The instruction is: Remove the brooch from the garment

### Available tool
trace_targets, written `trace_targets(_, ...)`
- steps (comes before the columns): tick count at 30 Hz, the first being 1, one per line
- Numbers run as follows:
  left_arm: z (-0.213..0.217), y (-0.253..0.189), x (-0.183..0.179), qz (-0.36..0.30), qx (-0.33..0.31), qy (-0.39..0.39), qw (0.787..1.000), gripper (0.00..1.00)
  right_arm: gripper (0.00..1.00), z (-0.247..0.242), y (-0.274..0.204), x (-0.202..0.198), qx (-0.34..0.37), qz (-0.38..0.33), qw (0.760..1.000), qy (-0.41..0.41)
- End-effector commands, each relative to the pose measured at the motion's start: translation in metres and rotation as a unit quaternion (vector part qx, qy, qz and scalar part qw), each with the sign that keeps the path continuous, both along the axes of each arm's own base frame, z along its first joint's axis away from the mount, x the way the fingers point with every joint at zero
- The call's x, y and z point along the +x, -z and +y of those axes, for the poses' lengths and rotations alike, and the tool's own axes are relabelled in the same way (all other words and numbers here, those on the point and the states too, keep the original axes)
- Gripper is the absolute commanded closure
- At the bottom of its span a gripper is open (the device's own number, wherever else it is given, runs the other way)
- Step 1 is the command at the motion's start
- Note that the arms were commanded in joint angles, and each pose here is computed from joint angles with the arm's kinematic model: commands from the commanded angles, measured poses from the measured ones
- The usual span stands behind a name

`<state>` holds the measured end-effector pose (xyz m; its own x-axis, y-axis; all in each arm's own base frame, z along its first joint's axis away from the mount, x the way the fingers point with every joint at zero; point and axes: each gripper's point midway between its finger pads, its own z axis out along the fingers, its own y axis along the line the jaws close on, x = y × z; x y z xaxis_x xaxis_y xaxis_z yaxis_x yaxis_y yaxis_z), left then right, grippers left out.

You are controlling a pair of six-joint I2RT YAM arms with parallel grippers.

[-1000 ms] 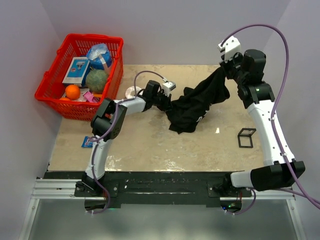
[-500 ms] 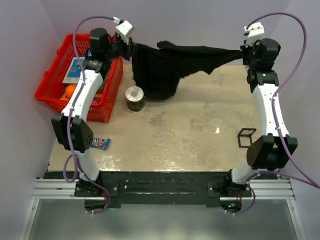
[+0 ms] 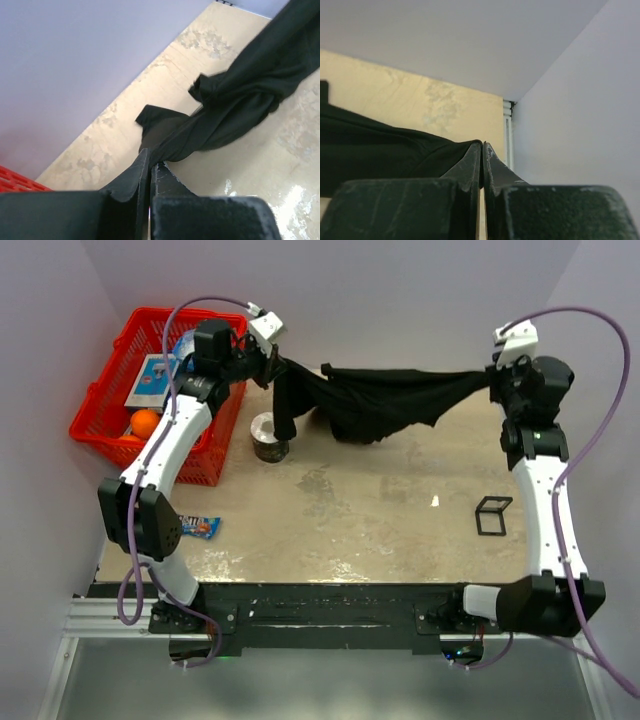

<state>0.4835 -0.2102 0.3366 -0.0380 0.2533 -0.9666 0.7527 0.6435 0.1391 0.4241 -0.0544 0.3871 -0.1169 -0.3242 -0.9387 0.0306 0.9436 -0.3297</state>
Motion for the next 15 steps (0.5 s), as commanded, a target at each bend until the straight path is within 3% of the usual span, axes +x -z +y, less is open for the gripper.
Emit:
trace_targets(1,-0.023,-0.010,-0.002,-0.029,-0.001,0.023,0.999,1.00,1.00,0.034,0.098,-0.055,-0.078,0.139,0.978,-0.136)
trace_targets(3,-0.033,0.024,0.004,0.013,0.005,0.037,0.999,1.00,0.76,0.045,0.136,-0.082,-0.113,0.194,0.955,-0.192)
trace_targets(4,-0.038,0.036,0.003,0.026,0.014,0.050,0.998,1.00,0.66,0.048,0.166,-0.104,-0.133,0.253,0.930,-0.230)
trace_targets(6,-0.042,0.079,-0.006,0.095,0.031,0.064,0.993,1.00,0.46,0.063,0.175,-0.123,-0.117,0.301,0.903,-0.284)
trace_targets(10,-0.034,0.148,-0.048,0.198,0.063,0.090,0.974,1.00,0.40,0.089,0.153,-0.113,-0.045,0.299,0.892,-0.336)
trace_targets(12,-0.030,0.152,-0.059,0.197,0.065,0.088,0.974,1.00,0.39,0.105,0.146,-0.092,0.018,0.285,0.894,-0.346)
trace_targets(15,-0.026,0.163,-0.074,0.203,0.067,0.087,0.973,1.00,0.39,0.139,0.157,-0.062,0.057,0.282,0.885,-0.366)
